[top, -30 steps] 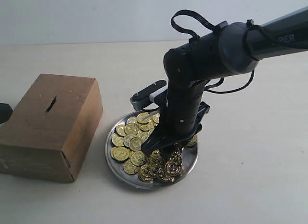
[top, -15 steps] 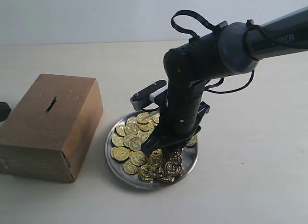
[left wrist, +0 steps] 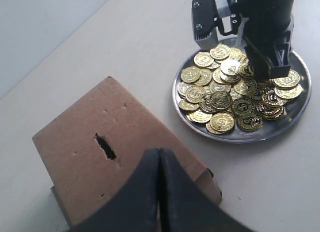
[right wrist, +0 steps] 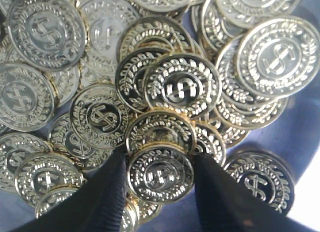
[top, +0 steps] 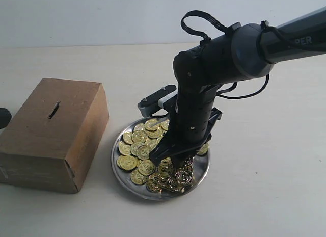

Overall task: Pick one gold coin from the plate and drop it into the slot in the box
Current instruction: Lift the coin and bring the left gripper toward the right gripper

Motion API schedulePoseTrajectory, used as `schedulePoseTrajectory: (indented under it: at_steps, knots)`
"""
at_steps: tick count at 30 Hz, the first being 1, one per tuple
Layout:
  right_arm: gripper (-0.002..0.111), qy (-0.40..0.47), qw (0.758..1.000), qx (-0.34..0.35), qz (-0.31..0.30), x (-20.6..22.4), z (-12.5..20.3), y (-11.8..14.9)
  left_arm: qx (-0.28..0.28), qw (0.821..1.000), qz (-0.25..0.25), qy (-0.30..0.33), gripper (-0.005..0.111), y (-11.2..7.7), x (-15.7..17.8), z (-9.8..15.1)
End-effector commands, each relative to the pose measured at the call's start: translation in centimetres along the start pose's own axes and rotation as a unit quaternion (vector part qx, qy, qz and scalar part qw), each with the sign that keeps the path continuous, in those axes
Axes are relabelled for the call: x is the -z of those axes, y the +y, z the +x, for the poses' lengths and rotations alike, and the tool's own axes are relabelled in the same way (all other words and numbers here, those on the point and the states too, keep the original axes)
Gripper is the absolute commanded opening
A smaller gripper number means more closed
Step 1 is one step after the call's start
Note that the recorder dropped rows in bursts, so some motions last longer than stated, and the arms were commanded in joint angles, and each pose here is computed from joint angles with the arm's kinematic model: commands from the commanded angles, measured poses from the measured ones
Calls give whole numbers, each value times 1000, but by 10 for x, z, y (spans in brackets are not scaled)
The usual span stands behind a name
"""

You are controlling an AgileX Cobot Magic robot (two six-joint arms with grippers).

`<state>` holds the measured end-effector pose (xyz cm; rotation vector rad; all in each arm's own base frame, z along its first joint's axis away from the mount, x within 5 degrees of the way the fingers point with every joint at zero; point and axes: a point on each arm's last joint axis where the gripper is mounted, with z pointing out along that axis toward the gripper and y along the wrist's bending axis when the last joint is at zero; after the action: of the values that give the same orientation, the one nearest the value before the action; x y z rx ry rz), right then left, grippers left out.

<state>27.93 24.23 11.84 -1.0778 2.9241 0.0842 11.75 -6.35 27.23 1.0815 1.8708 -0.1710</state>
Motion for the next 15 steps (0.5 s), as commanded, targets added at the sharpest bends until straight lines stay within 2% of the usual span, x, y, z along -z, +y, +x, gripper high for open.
schedulePoseTrajectory:
  at_steps: [1,10,12,15]
  knots:
    - [35,-11,1000,7,5,6,0,-1,-10,1000,-1,-12,0,0,2,-4]
    - [35,-67,995,76,6,51,1,2,-111,994,3,-19,0,-2,2,-6]
    - [35,-74,991,108,-3,64,5,5,-161,987,14,-26,1,-6,1,-8]
    - [35,-89,984,151,-38,86,12,13,-265,963,34,-34,12,-14,-2,-7]
